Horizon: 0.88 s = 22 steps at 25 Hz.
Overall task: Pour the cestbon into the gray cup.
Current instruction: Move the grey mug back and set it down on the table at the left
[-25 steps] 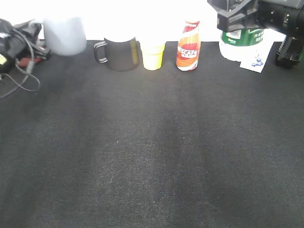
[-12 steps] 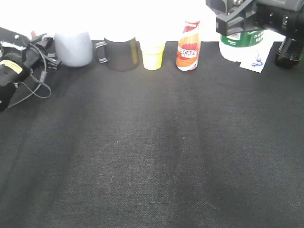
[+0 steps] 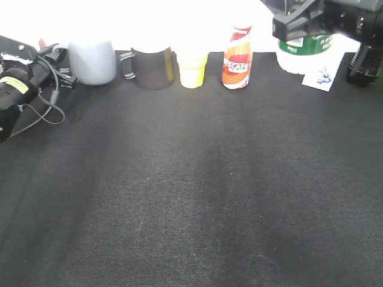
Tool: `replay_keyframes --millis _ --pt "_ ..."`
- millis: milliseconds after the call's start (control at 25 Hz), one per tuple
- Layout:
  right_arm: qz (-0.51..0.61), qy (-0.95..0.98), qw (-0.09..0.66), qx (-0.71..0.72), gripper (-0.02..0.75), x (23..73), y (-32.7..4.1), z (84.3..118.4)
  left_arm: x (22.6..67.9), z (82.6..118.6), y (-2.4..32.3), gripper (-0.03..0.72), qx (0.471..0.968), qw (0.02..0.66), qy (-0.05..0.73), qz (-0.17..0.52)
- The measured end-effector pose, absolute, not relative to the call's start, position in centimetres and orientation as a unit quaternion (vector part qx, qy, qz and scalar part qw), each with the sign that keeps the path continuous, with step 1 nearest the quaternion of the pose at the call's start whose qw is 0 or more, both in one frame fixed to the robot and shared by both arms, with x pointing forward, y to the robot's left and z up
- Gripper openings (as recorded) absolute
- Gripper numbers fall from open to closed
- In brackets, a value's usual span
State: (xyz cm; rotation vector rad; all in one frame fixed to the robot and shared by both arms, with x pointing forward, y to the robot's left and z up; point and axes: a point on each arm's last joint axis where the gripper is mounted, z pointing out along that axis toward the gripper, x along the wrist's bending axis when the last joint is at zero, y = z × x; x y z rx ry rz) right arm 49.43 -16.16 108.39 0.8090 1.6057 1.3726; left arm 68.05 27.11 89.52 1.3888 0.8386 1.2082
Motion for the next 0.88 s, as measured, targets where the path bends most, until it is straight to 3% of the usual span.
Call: replay_keyframes --millis 880 --pt "0.549 0.642 0.426 0.323 0.504 49.43 -16.16 108.40 68.02 88.58 27.13 0.070 0.586 0.528 0.355 0.501"
